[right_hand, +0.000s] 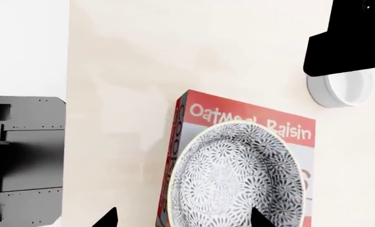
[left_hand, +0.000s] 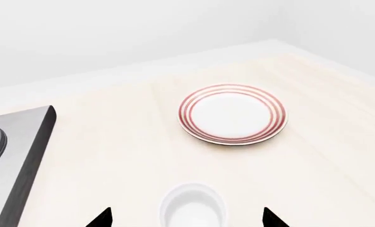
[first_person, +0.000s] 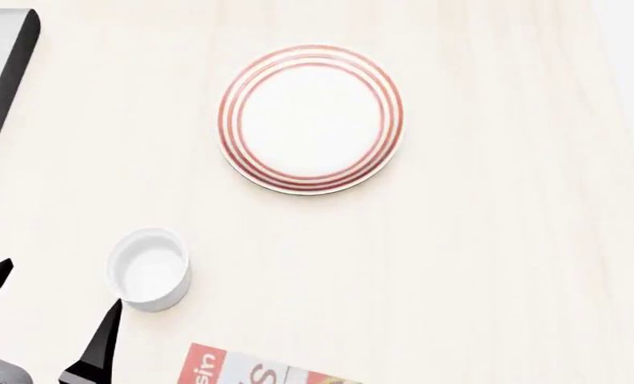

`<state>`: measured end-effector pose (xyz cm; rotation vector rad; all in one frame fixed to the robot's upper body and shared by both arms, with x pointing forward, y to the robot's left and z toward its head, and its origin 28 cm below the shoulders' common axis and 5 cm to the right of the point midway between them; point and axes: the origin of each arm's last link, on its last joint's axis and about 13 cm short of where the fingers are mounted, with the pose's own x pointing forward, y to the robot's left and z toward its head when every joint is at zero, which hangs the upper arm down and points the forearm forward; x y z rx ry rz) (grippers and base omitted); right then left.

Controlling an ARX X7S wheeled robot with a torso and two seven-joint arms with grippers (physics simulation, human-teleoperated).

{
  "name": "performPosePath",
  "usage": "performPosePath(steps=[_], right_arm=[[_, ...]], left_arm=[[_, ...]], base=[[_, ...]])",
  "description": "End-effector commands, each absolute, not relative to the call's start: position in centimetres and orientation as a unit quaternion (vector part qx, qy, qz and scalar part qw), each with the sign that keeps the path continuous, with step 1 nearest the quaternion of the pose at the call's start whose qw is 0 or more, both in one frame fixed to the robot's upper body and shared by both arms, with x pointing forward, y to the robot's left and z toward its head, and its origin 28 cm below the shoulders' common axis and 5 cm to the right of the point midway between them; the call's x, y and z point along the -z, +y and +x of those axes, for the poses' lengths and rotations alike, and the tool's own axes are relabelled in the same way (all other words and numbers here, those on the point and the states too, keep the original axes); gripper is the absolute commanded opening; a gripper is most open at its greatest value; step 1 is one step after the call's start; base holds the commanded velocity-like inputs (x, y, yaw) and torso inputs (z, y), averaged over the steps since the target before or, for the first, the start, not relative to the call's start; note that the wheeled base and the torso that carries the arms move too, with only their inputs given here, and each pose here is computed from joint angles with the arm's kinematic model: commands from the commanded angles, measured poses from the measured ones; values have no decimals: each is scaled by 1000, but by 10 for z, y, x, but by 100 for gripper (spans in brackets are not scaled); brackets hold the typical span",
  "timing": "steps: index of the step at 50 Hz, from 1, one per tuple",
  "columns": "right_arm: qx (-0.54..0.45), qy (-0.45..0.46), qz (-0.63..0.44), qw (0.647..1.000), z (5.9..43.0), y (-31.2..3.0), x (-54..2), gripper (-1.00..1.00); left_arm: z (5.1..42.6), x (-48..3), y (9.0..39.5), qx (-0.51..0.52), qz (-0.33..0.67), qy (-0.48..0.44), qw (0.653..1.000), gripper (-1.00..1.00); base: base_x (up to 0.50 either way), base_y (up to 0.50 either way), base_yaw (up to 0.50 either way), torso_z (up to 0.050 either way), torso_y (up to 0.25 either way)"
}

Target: Pick the akita bowl on the cookies box and place it on the plate.

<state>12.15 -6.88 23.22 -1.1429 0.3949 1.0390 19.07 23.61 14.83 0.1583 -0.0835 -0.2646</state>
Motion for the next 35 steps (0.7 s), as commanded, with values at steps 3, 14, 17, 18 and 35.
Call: performPosePath(steps=[3,14,17,18,35], right_arm=[[-463,177,-509,704,133,-65,-231,100],[-454,196,-506,707,140,-62,-228,100],[-455,197,-507,705,140,-62,-227,100],[-457,198,-508,703,140,-61,-226,100],[-475,192,-522,682,137,-57,-220,100]], left_arm=[[191,-150,237,134,75,-48,987,100],[190,-150,237,133,76,-48,987,100],[190,-150,237,133,75,-48,987,100],[190,-150,237,133,76,-48,987,100],[189,-150,238,132,75,-49,987,100]], base=[[0,0,0,0,0],[0,0,0,0,0],[0,0,0,0,0],[0,0,0,0,0],[0,0,0,0,0]])
